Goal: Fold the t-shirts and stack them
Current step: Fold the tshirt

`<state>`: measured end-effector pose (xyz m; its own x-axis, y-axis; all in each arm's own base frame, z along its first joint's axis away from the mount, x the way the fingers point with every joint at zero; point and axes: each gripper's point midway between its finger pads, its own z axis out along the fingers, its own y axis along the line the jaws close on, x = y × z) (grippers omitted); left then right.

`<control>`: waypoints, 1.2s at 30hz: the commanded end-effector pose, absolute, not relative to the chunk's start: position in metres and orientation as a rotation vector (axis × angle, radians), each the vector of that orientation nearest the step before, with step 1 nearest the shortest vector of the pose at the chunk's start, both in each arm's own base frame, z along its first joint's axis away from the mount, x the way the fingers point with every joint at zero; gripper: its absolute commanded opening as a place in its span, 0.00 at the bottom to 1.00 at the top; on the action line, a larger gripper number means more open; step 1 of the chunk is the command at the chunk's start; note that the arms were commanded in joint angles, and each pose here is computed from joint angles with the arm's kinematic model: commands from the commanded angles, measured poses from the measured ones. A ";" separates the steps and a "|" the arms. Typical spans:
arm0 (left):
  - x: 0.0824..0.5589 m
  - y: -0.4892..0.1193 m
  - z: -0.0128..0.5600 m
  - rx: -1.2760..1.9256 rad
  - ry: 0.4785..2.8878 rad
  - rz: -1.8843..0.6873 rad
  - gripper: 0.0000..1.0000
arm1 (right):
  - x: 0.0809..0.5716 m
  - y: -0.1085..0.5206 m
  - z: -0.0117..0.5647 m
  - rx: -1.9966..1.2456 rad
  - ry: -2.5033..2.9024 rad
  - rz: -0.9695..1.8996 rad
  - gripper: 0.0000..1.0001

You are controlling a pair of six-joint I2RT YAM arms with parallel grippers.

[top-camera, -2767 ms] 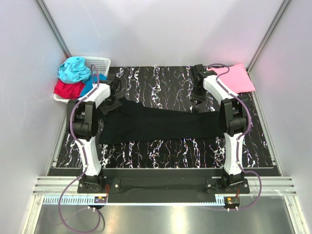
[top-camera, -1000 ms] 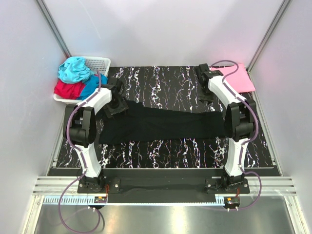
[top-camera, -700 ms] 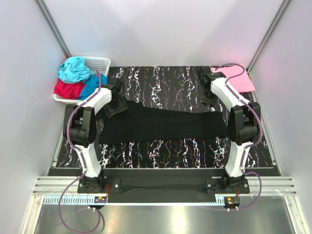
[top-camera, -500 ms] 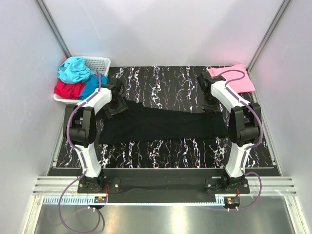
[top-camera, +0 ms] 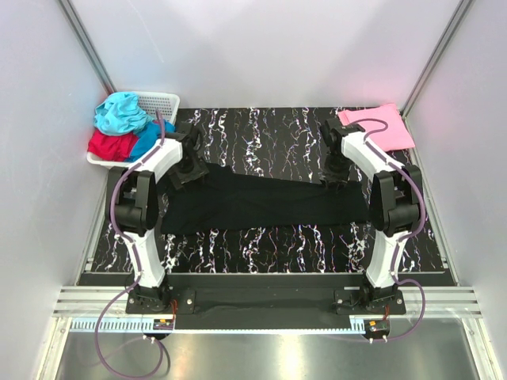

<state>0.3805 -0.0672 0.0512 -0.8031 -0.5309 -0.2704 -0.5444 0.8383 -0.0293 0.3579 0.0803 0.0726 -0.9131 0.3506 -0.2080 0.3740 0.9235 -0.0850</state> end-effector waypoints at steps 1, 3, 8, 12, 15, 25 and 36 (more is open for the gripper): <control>0.387 -0.068 0.051 -0.831 2.738 0.084 0.72 | 0.365 0.090 0.059 0.492 2.860 -0.068 0.45; 0.380 -0.066 0.043 -0.832 2.757 0.103 0.73 | 0.355 0.086 0.043 0.510 2.865 -0.077 0.46; 0.376 -0.066 0.030 -0.833 2.745 0.066 0.74 | 0.353 0.097 0.016 0.494 2.856 0.028 0.47; 0.377 -0.063 0.018 -0.870 2.766 0.028 0.74 | 0.353 0.099 0.007 0.473 2.870 0.039 0.48; 0.382 -0.062 0.010 -0.899 2.785 0.010 0.74 | 0.349 0.099 0.006 0.473 2.876 0.042 0.48; 0.451 -0.075 0.004 -0.836 2.784 -0.018 0.74 | 0.311 0.113 0.023 0.461 2.897 0.132 0.48; 0.554 -0.141 0.032 -0.581 2.661 -0.349 0.74 | 0.260 0.193 0.034 0.128 2.961 0.364 0.47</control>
<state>0.5319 -0.1035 0.0304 -0.8069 -0.4991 -0.3160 -0.4575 0.8664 -0.2001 0.2680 0.1682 0.0203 -0.9782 0.1592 -0.1335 0.1358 0.9762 0.1691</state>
